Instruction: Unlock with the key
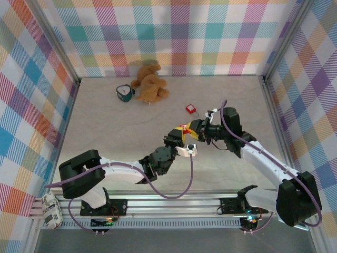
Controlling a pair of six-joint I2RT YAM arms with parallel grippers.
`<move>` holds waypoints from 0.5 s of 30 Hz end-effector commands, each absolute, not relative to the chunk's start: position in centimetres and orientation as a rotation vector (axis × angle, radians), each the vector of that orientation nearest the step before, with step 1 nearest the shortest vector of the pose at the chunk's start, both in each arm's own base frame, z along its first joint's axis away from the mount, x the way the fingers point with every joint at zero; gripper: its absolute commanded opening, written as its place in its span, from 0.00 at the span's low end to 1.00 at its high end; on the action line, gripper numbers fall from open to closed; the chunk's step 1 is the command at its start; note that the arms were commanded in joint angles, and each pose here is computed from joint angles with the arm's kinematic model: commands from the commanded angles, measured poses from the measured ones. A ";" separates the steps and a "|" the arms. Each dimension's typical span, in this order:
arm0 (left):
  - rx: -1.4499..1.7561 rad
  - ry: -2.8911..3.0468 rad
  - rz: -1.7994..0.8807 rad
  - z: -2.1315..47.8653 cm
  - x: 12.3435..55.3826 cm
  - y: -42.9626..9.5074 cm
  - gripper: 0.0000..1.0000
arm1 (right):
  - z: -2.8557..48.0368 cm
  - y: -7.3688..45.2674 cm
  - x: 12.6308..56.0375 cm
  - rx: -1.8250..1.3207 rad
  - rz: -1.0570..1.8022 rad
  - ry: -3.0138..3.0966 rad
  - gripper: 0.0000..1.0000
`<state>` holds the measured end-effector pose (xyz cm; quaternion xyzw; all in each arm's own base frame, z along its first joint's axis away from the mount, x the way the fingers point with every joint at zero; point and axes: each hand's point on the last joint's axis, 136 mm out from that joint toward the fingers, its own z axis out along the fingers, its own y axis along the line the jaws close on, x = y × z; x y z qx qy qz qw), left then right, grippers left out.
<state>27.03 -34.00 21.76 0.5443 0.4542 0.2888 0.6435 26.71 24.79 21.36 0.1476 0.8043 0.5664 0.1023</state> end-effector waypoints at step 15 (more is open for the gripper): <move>1.067 1.097 0.476 28.5 21.9 -30.0 0.75 | 22.5 24.9 29.3 0.267 1.512 2.310 0.26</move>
